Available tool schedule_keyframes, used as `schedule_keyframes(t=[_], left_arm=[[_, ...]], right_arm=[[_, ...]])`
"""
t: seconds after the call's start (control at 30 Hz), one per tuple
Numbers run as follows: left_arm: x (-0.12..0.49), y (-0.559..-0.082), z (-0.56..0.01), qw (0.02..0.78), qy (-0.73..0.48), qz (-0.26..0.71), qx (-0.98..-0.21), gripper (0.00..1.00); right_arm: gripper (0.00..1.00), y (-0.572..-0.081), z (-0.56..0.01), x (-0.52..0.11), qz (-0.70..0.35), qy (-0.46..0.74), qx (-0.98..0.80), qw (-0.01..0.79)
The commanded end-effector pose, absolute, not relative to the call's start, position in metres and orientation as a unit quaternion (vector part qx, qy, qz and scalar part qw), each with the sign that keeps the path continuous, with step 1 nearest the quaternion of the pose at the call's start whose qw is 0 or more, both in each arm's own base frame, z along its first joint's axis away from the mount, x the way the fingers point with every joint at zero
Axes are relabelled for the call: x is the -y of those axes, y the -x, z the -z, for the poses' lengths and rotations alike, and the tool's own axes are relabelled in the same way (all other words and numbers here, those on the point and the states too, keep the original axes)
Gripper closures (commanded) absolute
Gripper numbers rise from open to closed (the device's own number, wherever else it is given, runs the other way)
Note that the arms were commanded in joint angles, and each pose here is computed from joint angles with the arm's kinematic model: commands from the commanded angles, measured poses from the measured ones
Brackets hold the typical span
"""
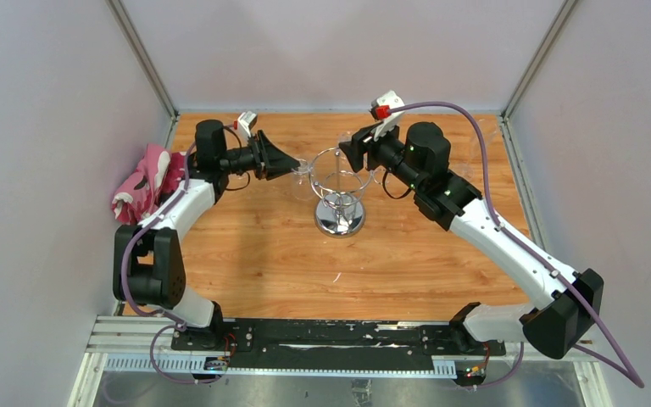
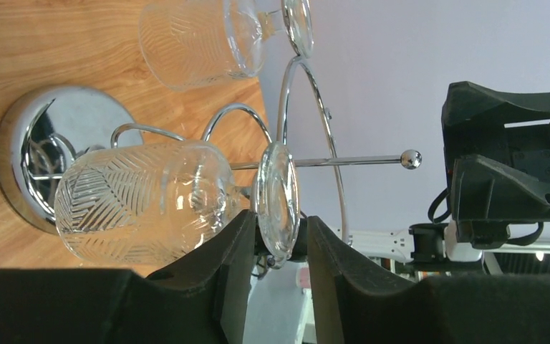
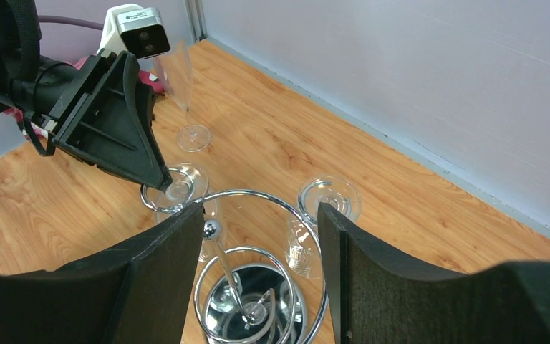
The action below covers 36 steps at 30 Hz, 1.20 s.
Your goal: Take the wine glass off the wine glass rack
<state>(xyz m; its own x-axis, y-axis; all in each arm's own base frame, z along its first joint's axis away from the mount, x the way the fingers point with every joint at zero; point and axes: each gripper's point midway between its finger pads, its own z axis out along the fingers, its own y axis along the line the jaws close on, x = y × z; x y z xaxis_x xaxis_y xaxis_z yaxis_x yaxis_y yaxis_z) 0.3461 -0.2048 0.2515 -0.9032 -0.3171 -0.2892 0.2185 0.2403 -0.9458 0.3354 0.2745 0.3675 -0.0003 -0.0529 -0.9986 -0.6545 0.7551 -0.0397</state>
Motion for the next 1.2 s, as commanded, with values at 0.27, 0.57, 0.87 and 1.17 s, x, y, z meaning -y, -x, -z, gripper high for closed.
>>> schedule_keyframes(t=[0.27,0.57,0.87,1.17], left_arm=[[0.190,-0.328,-0.245,0.231,0.015,0.549,-0.803,0.81],[0.187,-0.332,-0.237,0.233,0.024,0.545,-0.805,0.85],[0.182,-0.343,-0.253,0.244,0.057,0.578,-0.777,1.00],[0.180,-0.352,-0.269,0.257,0.065,0.587,-0.765,1.00]], right_arm=[[0.36,-0.331,-0.369,-0.284,-0.247,0.270,-0.660,0.657],[0.36,-0.330,-0.370,-0.283,-0.248,0.269,-0.658,0.658],[0.36,-0.330,-0.365,-0.291,-0.267,0.265,-0.663,0.648],[0.36,-0.329,-0.363,-0.295,-0.273,0.271,-0.661,0.644]])
